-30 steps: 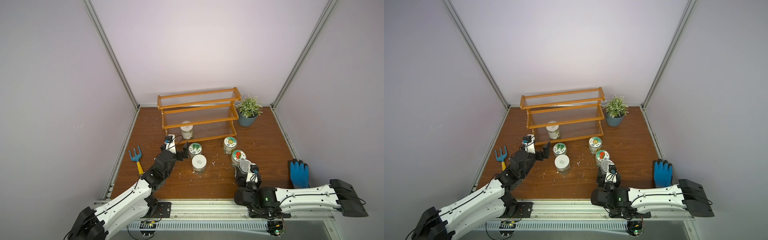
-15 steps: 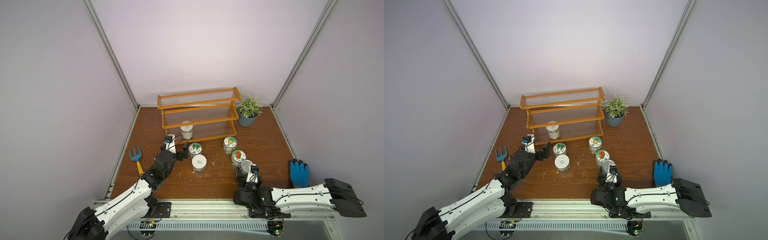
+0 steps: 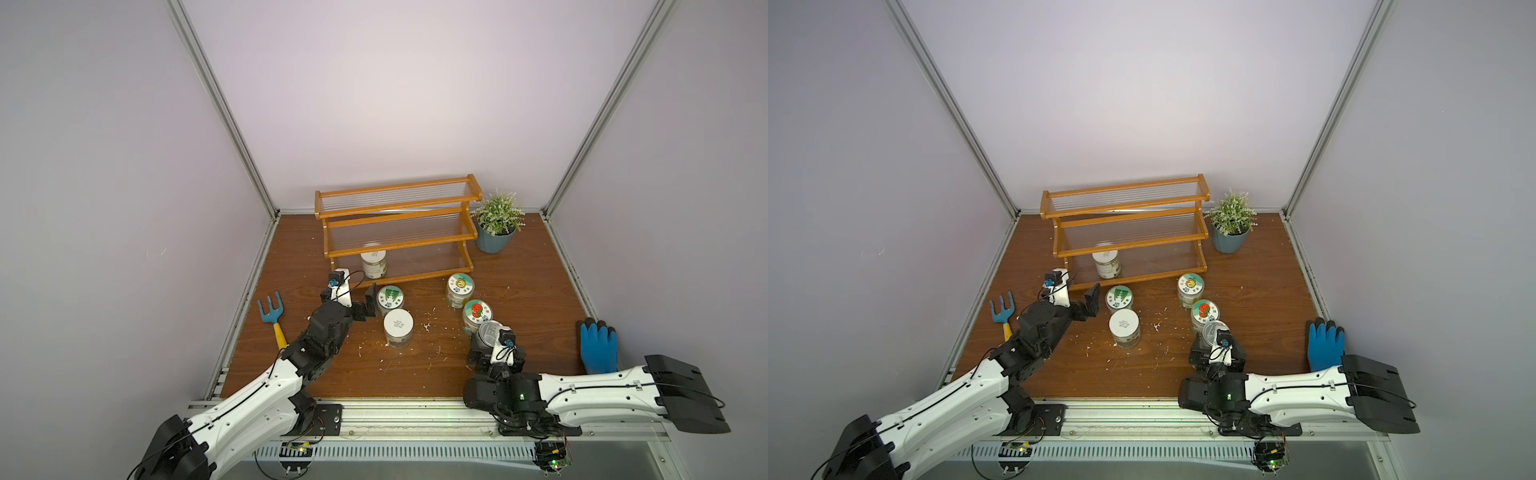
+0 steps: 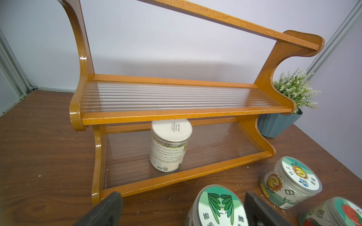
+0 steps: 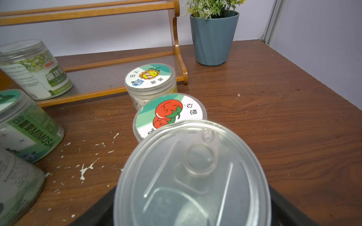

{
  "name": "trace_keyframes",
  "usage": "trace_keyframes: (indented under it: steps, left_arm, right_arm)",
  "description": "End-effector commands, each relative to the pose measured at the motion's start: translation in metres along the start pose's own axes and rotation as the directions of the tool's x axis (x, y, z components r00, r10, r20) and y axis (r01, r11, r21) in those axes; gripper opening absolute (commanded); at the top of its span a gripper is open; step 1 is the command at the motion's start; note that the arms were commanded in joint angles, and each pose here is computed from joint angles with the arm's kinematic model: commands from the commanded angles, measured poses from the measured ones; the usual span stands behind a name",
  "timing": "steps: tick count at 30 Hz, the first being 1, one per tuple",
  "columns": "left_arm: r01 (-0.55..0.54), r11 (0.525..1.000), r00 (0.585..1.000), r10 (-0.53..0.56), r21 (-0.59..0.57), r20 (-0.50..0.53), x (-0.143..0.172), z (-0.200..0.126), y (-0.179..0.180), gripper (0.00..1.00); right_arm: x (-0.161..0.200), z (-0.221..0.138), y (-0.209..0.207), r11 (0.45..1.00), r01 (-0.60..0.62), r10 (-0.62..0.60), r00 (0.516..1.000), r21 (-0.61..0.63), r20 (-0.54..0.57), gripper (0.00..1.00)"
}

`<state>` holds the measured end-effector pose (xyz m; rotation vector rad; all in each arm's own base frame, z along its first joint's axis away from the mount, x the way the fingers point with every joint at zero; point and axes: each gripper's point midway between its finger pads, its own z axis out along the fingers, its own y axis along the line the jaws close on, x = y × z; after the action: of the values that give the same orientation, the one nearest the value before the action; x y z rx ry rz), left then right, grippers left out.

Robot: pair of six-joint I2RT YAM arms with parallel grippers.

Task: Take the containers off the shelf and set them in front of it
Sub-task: Place the container at the center of the board.

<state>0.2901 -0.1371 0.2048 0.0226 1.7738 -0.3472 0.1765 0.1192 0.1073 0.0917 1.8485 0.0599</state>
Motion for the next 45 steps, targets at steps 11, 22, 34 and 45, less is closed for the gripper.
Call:
trace_keyframes:
  steps: [11, 22, 34, 45]
  left_arm:
    - [0.004, 1.000, 1.000, -0.004, 0.000, 0.020, -0.010, 0.000, 0.000, 1.00]
    - [0.003, 1.000, 1.000, -0.004, 0.003, 0.022, -0.011, -0.001, 0.000, 1.00]
    - [0.006, 1.000, 1.000, -0.007, 0.003, 0.024, -0.012, -0.001, -0.001, 1.00]
    - [-0.057, 0.994, 0.998, 0.053, -0.093, -0.041, -0.019, 0.021, 0.002, 1.00]
  right_arm:
    - [-0.045, -0.011, 0.020, 0.999, 0.006, -0.004, 0.999, -0.050, 0.047, 0.99]
    - [-0.044, -0.012, 0.006, 1.000, 0.002, -0.002, 1.000, -0.003, 0.027, 0.99]
    - [-0.085, -0.024, 0.013, 0.999, -0.017, 0.018, 0.999, -0.034, 0.043, 0.99]
    - [-0.163, -0.019, 0.055, 0.987, 0.018, 0.003, 0.991, -0.161, 0.130, 0.99]
